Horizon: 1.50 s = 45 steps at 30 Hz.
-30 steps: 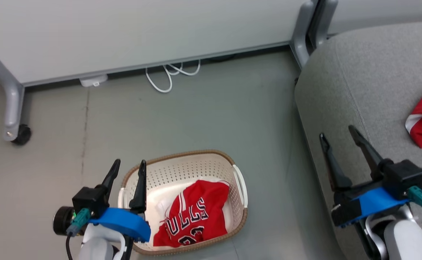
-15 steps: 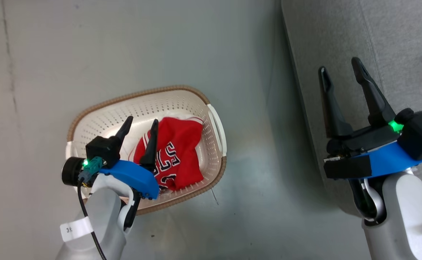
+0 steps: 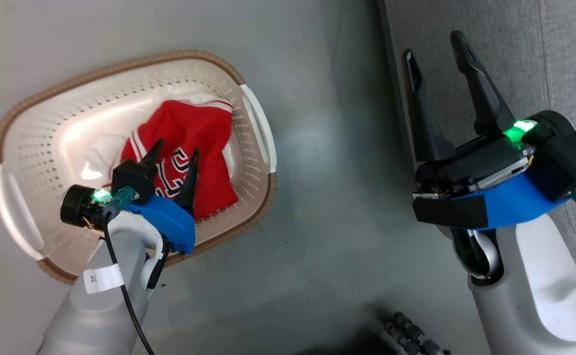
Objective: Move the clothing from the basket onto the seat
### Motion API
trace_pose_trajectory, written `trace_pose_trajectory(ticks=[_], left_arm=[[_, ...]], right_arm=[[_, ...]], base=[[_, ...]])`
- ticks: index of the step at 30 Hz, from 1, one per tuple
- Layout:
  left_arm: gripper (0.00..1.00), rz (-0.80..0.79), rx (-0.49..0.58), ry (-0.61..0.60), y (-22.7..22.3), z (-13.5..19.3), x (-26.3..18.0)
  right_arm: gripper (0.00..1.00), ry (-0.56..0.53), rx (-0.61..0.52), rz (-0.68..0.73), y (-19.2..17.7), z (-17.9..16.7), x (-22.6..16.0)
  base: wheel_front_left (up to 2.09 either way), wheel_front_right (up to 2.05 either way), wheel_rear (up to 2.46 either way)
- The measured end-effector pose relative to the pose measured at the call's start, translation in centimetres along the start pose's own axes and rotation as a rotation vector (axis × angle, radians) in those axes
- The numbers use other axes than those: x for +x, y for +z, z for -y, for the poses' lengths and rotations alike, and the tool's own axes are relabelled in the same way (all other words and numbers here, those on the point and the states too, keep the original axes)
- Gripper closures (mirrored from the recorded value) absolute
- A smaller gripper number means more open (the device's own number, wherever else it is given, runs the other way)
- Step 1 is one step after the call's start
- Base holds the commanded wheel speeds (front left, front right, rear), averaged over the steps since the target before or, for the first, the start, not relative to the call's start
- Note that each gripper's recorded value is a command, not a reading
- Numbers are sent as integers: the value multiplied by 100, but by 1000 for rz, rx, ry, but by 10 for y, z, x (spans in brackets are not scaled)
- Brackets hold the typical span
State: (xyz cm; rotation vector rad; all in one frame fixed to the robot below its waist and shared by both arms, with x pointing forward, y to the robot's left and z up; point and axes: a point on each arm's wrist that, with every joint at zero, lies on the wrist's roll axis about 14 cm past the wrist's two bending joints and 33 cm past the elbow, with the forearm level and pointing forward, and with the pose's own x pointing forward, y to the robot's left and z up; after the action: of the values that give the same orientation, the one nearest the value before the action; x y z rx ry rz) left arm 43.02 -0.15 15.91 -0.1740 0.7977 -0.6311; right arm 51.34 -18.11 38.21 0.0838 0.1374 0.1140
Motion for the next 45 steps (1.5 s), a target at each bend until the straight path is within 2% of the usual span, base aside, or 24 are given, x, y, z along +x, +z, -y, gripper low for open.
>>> trace_pose_trajectory(ticks=[8, 13, 23, 24, 25, 26, 27, 39, 45], left_arm=[[0, -98, -18, -23, -42, -3, 17], [0, -121, -22, -22, -52, -8, 26], [0, -192, -29, -12, -74, -13, 33], [16, -199, -30, -11, -76, -13, 33], [61, -205, -31, -9, -77, -14, 34], [96, -209, -30, -9, -77, -14, 34], [100, -210, -28, -10, -77, -14, 35], [100, -196, -29, -6, -66, -14, 34], [100, -166, -38, 7, -50, -10, 27]], right_arm=[[0, -19, -2, -53, -28, 8, -1], [0, -26, 3, -84, -44, 10, -3], [0, -38, -4, -108, -53, 14, -8], [0, -39, -5, -108, -54, 15, -8], [0, -40, -5, -108, -54, 15, -8], [0, -41, -5, -110, -55, 15, -9], [0, -41, -5, -110, -55, 15, -9], [0, -44, 5, -97, -50, 15, -10], [0, -47, 4, -71, -34, 14, -13]], base=[[0, 0, 0], [0, 0, 0], [0, 0, 0], [0, 0, 0], [0, 0, 0], [0, 0, 0], [0, 0, 0], [0, 0, 0], [0, 0, 0]])
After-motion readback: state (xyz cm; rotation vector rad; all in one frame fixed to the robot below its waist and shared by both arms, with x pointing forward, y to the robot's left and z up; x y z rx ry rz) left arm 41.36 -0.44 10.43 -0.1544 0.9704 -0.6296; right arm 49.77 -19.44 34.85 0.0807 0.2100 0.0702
